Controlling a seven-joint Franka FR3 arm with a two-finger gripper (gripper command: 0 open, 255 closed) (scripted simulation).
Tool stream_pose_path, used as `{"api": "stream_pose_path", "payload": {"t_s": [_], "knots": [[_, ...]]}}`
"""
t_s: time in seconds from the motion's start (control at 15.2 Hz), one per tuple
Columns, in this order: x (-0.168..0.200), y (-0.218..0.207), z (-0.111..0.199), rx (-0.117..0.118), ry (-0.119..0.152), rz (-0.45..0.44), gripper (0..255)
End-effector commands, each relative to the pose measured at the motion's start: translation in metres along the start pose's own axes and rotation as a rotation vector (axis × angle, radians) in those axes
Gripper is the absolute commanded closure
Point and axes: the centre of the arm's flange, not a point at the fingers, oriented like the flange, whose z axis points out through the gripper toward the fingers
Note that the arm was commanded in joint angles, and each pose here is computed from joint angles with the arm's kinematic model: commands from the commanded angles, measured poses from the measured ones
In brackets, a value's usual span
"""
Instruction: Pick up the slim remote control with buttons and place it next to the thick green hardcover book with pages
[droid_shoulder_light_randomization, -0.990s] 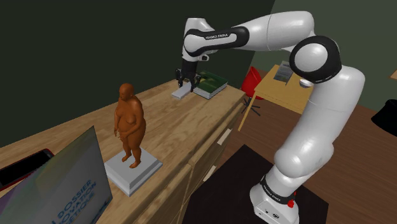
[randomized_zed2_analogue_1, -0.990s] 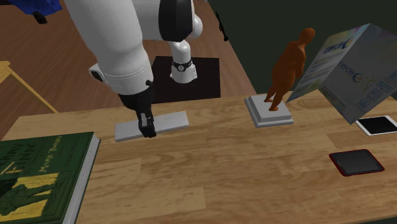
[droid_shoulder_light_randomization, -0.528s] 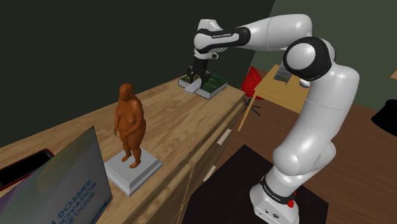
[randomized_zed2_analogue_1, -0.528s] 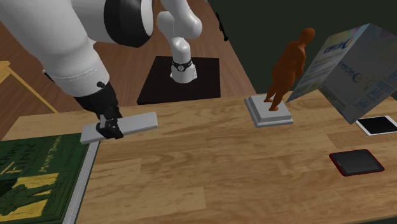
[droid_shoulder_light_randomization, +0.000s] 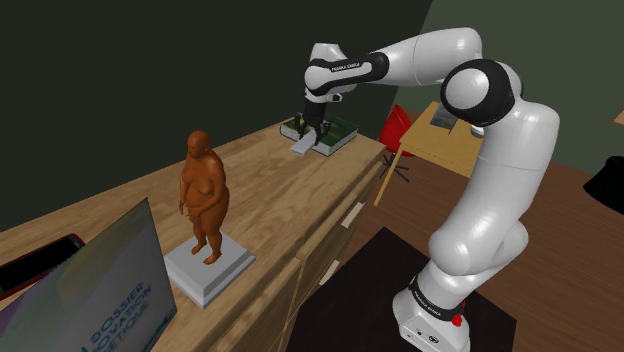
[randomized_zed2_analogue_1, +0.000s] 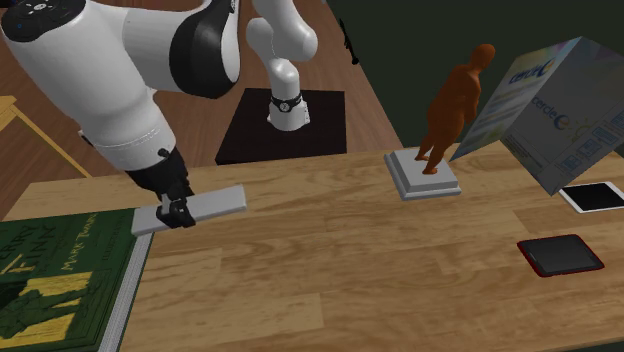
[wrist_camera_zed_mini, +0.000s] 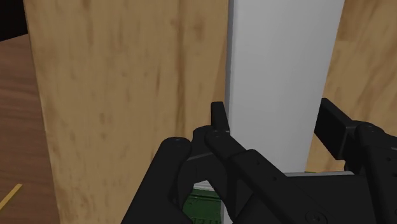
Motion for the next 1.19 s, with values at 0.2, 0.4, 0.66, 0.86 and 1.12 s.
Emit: {"api": "stream_pose_path", "payload": {"t_s": [0.2,0.4,0.66,0.86,1.12], "knots": [[-0.001,-0.001,0.027,0.001,0.0,0.0,255],[-0.001,-0.001,0.043,0.001,0.0,0.0,255],[-0.001,-0.001,0.064,0.001,0.0,0.0,255],[-0.001,-0.001,0.076,0.001,0.0,0.0,255],[-0.001,-0.001,0.076,0.001,0.0,0.0,255]]}}
